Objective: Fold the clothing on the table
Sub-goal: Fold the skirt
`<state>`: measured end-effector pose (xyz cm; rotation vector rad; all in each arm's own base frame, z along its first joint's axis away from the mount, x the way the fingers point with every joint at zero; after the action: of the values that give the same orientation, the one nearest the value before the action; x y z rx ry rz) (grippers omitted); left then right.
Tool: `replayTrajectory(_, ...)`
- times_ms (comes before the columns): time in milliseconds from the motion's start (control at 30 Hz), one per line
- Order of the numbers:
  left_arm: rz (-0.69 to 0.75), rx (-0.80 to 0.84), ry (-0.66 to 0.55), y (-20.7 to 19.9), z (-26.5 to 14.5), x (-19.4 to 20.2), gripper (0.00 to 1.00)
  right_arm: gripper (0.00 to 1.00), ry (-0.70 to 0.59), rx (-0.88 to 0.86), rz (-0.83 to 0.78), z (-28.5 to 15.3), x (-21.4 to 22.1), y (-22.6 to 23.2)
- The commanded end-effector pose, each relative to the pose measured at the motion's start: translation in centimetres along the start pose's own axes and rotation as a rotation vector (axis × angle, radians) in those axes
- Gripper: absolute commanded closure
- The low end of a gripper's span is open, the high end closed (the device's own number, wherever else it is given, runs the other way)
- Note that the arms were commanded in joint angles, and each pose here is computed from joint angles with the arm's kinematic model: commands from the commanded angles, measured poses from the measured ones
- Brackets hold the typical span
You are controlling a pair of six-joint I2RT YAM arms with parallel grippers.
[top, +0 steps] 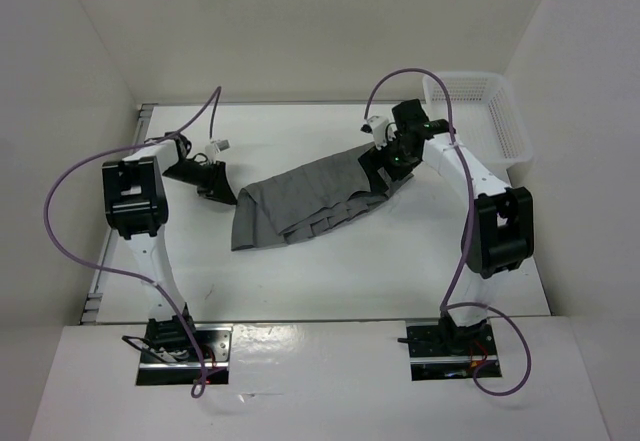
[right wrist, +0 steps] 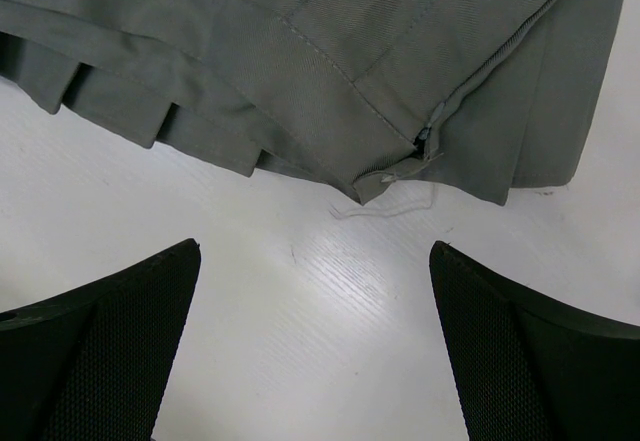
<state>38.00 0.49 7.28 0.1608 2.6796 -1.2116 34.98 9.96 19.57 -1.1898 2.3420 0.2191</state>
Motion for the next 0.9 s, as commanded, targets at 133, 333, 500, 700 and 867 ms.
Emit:
replayTrajectory(133,0.093,0.035,-0.041,-2.3,-1.9,-0.2,0.32,0.00,-0.049,-0.013,0.013,0.7,-1.0,-0.7)
replayTrajectory(333,0.103,0.081,-0.063,-2.2,-1.7,-1.5,0.20,0.00,-0.051,-0.011,0.012,0.3,-1.0,-0.6)
replayTrajectory(500,0.120,0.103,-0.068,-2.2,-0.7,-3.0,0.19,0.00,-0.059,-0.005,0.018,-0.2,-1.0,-0.4)
replayTrajectory(700,0.138,0.125,-0.031,-2.6,1.5,-3.7,0.19,0.00,-0.040,0.007,0.021,-0.6,-0.5,-0.1)
replayTrajectory(867,0.138,0.117,0.013,-2.4,3.2,-3.5,0.19,0.00,-0.037,0.027,0.019,-0.9,-0.5,-0.3)
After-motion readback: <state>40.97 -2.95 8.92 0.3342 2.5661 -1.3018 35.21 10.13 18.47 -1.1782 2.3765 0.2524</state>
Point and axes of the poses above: each gripper's point midway between its finger pads, its own z axis out along the fingers, its own y axis along the line the jaws close on, x = y × z, the point moved 8 cm from there along -z, back along the fingers, and after that the axes turned 13 degrees about -z, right-handed, at the moved point
